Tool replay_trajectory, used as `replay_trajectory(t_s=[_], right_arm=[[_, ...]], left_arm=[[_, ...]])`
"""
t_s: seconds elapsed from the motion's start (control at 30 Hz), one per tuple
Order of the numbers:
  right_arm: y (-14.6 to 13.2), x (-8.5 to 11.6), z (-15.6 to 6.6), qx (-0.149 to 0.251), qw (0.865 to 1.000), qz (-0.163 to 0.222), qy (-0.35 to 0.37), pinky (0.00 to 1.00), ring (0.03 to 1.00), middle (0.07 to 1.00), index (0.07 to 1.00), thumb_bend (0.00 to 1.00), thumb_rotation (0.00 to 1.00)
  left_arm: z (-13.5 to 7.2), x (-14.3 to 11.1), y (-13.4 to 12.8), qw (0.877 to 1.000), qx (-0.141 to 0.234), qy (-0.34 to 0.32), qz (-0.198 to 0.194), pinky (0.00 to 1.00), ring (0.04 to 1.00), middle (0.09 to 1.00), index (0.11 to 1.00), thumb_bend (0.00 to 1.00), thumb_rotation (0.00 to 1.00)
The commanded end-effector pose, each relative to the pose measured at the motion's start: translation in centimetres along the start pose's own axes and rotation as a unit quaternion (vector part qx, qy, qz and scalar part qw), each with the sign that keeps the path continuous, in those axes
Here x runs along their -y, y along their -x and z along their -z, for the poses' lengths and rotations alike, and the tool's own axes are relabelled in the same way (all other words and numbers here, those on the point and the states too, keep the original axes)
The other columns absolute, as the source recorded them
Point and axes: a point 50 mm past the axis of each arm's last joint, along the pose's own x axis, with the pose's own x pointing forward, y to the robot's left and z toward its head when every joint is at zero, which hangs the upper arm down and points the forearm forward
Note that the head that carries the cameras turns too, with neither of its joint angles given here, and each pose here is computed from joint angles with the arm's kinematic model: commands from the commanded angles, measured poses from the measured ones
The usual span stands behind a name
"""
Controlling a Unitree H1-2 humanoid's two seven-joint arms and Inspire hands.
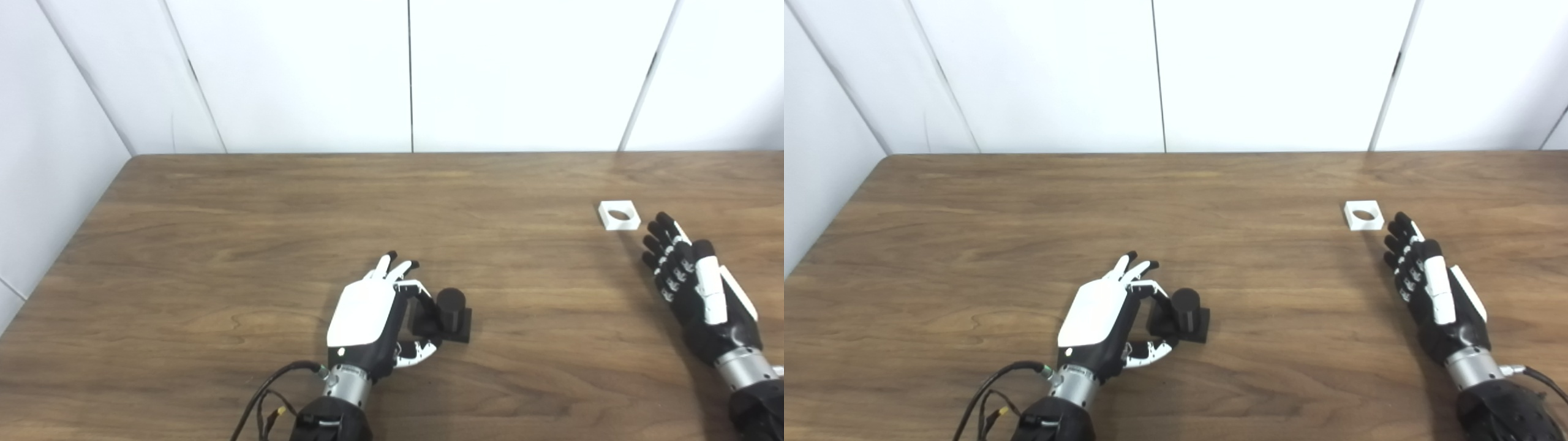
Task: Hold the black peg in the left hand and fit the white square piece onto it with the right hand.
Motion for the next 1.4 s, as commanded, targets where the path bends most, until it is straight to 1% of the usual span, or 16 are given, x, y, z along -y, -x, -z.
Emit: replay_trajectory(t_s=[0.0,0.07,0.43,0.7,0.8,0.97,1.1,1.27,1.37], right_arm=[[0.9,-1.1,1.7,-0.028,0.999,-0.009,-0.016,1.00,1.000,1.000,1.000,0.68,0.98],[1.0,-1.1,1.6,-0.027,0.999,-0.009,-0.016,1.00,1.000,1.000,1.000,0.67,0.98],[0.9,-0.8,1.9,-0.030,0.999,-0.009,-0.015,1.00,1.000,1.000,1.000,0.69,0.96],[0.7,-0.9,1.7,-0.033,0.999,-0.011,-0.014,1.00,1.000,1.000,1.000,0.69,0.97],[0.7,-1.0,1.7,-0.032,0.999,-0.012,-0.012,1.00,1.000,1.000,1.000,0.68,0.99],[0.7,-0.9,1.9,-0.033,0.999,-0.011,-0.010,1.00,1.000,1.000,1.000,0.69,0.98],[0.7,-0.9,2.0,-0.033,0.999,-0.010,-0.012,1.00,1.000,1.000,1.000,0.70,0.98],[0.7,-0.9,2.2,-0.032,0.999,-0.012,-0.014,1.00,1.000,1.000,1.000,0.69,0.98],[0.8,-1.0,2.2,-0.036,0.999,-0.011,-0.011,1.00,1.000,1.000,1.000,0.70,0.98]], left_arm=[[0.0,0.5,0.9,1.000,0.003,-0.010,0.023,0.92,1.000,0.907,0.491,0.51,0.06],[-0.2,0.6,1.1,1.000,0.004,-0.012,0.024,0.92,1.000,0.910,0.491,0.51,0.06],[-0.6,0.5,1.2,1.000,0.005,-0.013,0.027,0.95,1.000,0.913,0.491,0.51,0.06],[-0.7,0.4,1.3,1.000,0.006,-0.006,0.022,0.95,1.000,0.910,0.491,0.52,0.06],[-0.9,0.1,1.4,1.000,0.010,-0.001,0.015,0.93,1.000,0.907,0.491,0.52,0.07],[-1.5,-0.6,1.4,1.000,0.010,0.005,0.014,0.92,1.000,0.916,0.493,0.52,0.07],[-2.0,-1.1,1.5,1.000,0.014,0.005,0.010,0.93,1.000,0.913,0.493,0.52,0.07],[-2.2,-1.6,1.7,1.000,0.019,0.011,0.001,0.89,1.000,0.907,0.492,0.52,0.07],[-2.3,-2.0,1.8,1.000,0.022,0.010,-0.005,0.90,1.000,0.900,0.493,0.52,0.07]])
